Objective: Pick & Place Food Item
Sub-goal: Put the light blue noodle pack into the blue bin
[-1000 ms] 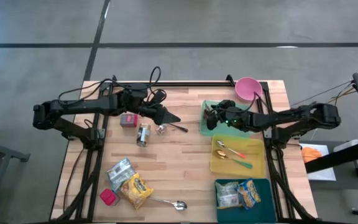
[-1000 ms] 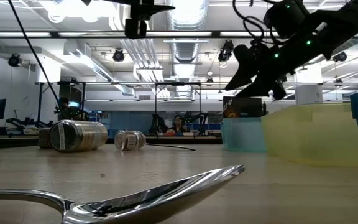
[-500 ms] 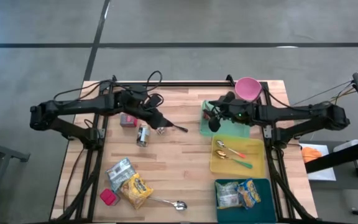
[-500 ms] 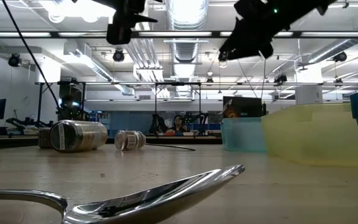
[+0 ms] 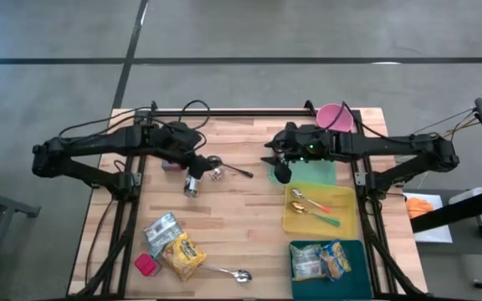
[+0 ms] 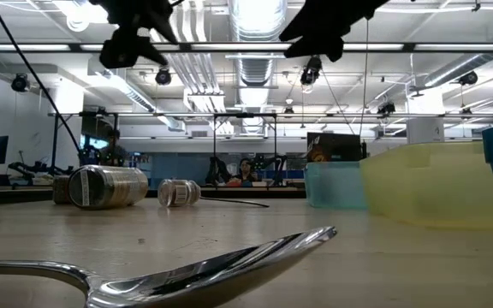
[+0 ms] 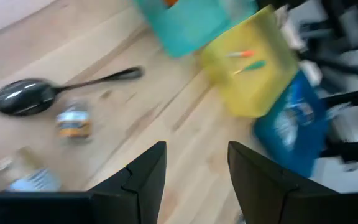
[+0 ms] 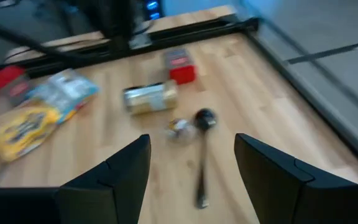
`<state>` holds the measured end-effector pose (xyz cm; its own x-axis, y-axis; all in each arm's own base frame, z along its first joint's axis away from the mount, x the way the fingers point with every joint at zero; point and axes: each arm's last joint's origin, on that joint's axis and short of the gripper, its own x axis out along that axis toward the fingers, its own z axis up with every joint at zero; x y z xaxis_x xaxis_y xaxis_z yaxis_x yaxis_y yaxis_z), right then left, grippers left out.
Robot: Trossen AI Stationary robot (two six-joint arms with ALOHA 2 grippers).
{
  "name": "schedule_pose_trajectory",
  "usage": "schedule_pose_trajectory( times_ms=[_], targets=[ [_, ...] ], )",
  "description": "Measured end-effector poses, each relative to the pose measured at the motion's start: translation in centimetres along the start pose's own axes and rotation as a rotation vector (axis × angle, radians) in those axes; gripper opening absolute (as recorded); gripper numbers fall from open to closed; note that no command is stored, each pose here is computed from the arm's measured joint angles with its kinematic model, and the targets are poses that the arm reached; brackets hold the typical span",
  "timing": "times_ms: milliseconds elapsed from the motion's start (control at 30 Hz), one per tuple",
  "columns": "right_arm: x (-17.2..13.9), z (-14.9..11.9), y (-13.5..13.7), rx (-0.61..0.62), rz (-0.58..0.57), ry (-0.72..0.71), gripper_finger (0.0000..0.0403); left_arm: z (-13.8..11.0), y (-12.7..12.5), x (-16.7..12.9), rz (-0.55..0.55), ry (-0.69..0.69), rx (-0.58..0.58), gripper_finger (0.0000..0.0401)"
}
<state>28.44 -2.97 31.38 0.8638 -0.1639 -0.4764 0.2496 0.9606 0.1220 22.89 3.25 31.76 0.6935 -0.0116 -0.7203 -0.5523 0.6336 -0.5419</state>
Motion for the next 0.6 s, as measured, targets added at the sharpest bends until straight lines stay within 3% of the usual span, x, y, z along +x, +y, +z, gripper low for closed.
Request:
schedule_pose_trajectory(
  times_ms=[233,600],
  targets=[
    [1.3,0.7,0.4,-0.024,0.045,0.062,0.0228,-2.5,-0.1,0.0,0.109,0.146,0.101,0.0178],
    [3.0,1.0,0.6,-0.068,0.051,0.102,0.0228,-7.0,-0.7,-0.5,0.176,0.452,0.253,0.0178]
  ],
)
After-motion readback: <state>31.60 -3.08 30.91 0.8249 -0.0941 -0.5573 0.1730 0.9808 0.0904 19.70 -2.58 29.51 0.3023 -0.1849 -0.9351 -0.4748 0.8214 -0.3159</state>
